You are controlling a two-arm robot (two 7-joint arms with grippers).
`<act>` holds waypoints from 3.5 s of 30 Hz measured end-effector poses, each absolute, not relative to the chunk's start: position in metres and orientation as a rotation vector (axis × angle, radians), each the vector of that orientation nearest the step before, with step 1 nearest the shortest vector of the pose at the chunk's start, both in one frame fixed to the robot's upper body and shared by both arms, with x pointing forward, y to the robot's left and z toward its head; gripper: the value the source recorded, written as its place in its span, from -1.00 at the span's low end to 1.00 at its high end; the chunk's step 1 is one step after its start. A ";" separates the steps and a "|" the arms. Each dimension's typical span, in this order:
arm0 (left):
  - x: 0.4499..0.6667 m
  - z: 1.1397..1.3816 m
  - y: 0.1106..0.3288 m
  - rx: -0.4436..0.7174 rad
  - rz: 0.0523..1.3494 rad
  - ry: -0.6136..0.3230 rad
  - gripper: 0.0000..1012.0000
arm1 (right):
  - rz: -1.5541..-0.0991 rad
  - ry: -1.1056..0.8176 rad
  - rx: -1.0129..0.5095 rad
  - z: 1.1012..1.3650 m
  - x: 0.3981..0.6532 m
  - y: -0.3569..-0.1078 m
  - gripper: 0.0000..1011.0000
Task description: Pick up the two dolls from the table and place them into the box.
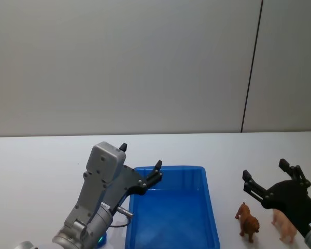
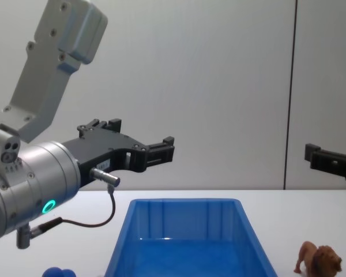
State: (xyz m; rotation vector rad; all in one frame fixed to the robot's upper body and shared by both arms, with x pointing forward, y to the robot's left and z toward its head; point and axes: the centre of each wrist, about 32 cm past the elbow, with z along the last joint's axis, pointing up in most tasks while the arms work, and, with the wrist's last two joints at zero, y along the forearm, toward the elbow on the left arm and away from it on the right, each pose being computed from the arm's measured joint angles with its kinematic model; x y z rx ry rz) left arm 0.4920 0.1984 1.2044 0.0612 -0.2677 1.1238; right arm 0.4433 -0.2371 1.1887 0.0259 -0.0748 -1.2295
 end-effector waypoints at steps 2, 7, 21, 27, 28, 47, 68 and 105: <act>0.492 1.204 0.198 0.061 1.124 -0.268 0.98 | -1.230 -0.075 0.026 1.189 0.443 -0.237 0.98; 0.492 1.204 0.198 0.061 1.124 -0.268 0.98 | -1.230 -0.075 0.026 1.189 0.443 -0.237 0.98; 0.492 1.204 0.198 0.061 1.124 -0.268 0.98 | -1.229 -0.075 0.026 1.189 0.443 -0.237 0.98; 0.492 1.204 0.198 0.061 1.124 -0.268 0.98 | -1.231 -0.072 0.022 1.188 0.444 -0.242 0.98; 0.492 1.204 0.198 0.061 1.124 -0.268 0.98 | -1.232 -0.071 0.019 1.188 0.444 -0.244 0.98; 0.492 1.204 0.198 0.061 1.124 -0.268 0.98 | -1.250 0.008 -0.110 1.175 0.448 -0.299 0.98; 0.492 1.204 0.198 0.061 1.124 -0.268 0.98 | -1.217 0.195 -0.230 1.141 0.458 -0.313 0.98; 0.492 1.204 0.198 0.061 1.124 -0.268 0.98 | -1.217 0.189 -0.213 1.147 0.472 -0.300 -0.25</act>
